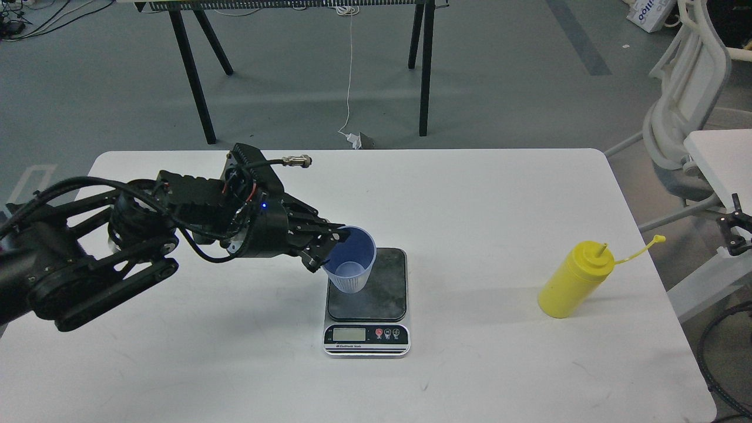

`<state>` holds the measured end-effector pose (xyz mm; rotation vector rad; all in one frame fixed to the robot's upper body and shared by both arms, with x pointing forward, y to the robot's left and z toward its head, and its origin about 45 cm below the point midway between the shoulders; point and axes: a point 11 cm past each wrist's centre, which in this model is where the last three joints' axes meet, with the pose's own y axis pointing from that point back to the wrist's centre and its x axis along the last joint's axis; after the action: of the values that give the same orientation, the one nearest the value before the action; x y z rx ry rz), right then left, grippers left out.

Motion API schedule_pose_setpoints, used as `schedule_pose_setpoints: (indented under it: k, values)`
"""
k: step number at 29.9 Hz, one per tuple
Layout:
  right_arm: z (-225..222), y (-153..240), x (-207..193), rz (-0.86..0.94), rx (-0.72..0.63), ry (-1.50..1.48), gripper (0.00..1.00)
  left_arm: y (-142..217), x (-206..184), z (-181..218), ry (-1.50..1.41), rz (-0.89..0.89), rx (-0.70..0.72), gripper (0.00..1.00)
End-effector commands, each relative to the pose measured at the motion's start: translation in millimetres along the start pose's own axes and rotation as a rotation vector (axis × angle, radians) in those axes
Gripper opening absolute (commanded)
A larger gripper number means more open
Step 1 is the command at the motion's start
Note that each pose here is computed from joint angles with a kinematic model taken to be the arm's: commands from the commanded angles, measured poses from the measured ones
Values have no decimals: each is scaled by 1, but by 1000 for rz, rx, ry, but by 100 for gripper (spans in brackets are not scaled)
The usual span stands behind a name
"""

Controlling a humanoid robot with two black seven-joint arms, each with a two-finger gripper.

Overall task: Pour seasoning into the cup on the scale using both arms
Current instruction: 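Lift the blue cup and lower it onto the scale, then open the left gripper and retract the left arm to rest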

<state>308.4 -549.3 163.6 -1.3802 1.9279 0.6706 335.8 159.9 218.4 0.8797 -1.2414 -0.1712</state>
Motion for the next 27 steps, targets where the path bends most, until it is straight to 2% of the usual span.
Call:
schedule_pose_setpoints:
  k: [1, 9, 13, 18, 19, 20, 22, 23, 24, 27]
  values:
    - [-2, 0, 0, 0, 2, 2, 99, -18, -3, 8, 0, -18, -14, 8]
    - [-1, 1, 1, 1, -1, 4, 99, -21, -10, -5, 34, -34, 14, 11]
    - [-1, 1, 0, 0, 0, 2, 99, -34, -9, -6, 62, -35, 13, 13]
    - [-2, 1, 1, 1, 0, 6, 99, -36, -8, -4, 62, -34, 7, 19]
    - [-2, 1, 1, 1, 1, 4, 99, -37, -8, -3, 66, -33, 3, 23]
    - [-2, 1, 1, 1, 1, 4, 99, -37, -7, -2, 65, -29, 2, 30]
    - [-2, 1, 1, 1, 0, 6, 99, -40, -4, 1, 65, -23, -9, 57]
    - [-2, 1, 1, 1, 0, 6, 99, -40, -1, 1, 64, -15, -8, 75]
    - [-2, 1, 1, 1, 0, 6, 99, -40, 1, 1, 65, -9, -8, 82]
    - [-2, 1, 1, 1, 1, 4, 99, -36, 6, -2, 83, 27, -11, 83]
